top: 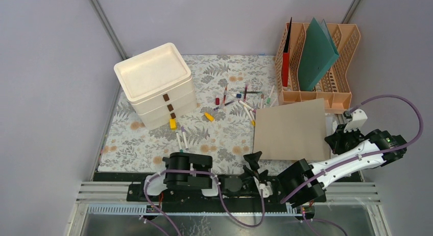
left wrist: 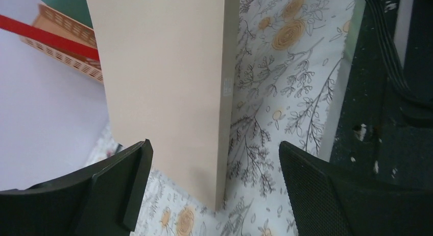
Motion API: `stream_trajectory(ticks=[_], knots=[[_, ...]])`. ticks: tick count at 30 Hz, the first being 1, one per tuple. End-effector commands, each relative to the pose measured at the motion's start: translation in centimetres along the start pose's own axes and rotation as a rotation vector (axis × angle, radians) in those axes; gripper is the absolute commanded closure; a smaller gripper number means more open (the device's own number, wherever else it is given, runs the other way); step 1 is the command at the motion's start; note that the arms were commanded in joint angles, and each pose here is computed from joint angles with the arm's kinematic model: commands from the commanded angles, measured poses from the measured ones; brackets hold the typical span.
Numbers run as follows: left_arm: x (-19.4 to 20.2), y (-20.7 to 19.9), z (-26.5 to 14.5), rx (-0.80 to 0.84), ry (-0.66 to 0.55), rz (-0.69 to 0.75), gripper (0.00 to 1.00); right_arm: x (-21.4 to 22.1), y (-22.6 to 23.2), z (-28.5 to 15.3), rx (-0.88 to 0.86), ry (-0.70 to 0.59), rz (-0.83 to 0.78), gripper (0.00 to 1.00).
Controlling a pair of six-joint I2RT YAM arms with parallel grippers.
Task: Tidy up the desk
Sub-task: Pick up the folder from the corner of the board.
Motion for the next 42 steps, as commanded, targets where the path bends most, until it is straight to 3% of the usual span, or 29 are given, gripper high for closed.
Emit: stream_trajectory(ticks=[1,7,18,24,29,33,39,42], knots=[[-2.4,3.0,1.8,-0.195,-0.049,0.098,0.01,-0.2,0.6,0.1,-0.020,-0.018,0.016,1.00],[-1.7,2.1,3.6,-0.219,-0.023,0.142,0.10,-0.2,0.7,0.2,-0.023,-0.023,0.020,1.00],[0.8,2.5,6.1,-0.288,0.063,0.196,0.16,0.1,0.6,0.3,-0.029,-0.015,0.033,1.00],[1.2,2.3,6.9,-0.313,0.085,0.222,0.39,0.5,0.4,0.4,-0.037,0.002,0.045,1.00],[0.8,3.1,6.5,-0.343,0.100,0.189,0.77,0.8,0.4,0.5,-0.043,0.007,0.049,1.00],[-0.1,3.6,6.1,-0.361,0.097,0.154,0.97,1.0,0.4,0.7,-0.051,0.012,0.056,1.00],[-0.9,4.1,5.2,-0.398,0.114,0.082,1.00,1.5,0.4,1.0,-0.070,0.017,0.081,1.00],[-1.3,4.6,4.7,-0.418,0.113,0.014,1.00,1.7,0.4,1.2,-0.079,0.022,0.102,0.85]])
Point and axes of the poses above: each gripper's point midway between its finger pads, its own z axis out along the fingers, its own y axis along the line the jaws close on, x = y × z, the point moved 4 cm from there along -z, back along the fingers, and after that the axes turned 5 degrees about z, right-handed, at the moved point
